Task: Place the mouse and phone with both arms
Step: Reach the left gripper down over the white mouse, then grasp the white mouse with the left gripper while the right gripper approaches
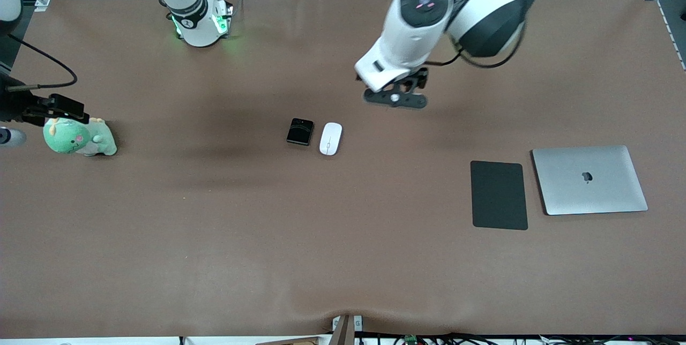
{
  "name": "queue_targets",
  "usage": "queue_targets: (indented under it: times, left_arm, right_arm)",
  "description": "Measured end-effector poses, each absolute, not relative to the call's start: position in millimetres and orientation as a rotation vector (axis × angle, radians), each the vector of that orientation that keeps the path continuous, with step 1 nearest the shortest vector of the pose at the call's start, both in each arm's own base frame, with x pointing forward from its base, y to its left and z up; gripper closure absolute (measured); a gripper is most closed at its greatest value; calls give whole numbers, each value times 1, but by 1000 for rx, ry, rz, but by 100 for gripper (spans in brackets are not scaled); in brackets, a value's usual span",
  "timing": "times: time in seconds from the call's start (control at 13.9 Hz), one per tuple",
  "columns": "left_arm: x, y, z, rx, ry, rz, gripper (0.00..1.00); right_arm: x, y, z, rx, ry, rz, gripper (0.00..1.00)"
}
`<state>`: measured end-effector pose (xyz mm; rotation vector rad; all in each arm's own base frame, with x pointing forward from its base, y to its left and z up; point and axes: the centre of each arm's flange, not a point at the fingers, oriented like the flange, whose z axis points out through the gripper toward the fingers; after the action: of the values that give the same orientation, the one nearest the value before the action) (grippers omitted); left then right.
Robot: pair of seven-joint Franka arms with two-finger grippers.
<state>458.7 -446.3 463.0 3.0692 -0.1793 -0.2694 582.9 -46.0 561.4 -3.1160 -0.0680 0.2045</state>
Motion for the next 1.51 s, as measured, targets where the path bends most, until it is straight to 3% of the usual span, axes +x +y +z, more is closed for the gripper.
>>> queue_targets:
  times: [0.22,0.5,1.15,1.51]
  left_arm:
    - [453,-489,403,3077,-163,-216,0]
    - [454,-517,347,3062,-195,-134,0]
    - [438,-560,256,3050,-338,157,0]
    - [428,-565,228,3080,-370,176,0]
  right_arm:
    - [602,-33,522,-3109,-102,279,0]
    - [604,-7,512,-3092,-166,356,0]
    - [609,23,469,-3078,-238,458,0]
    - [602,52,436,-3082,-231,536,0]
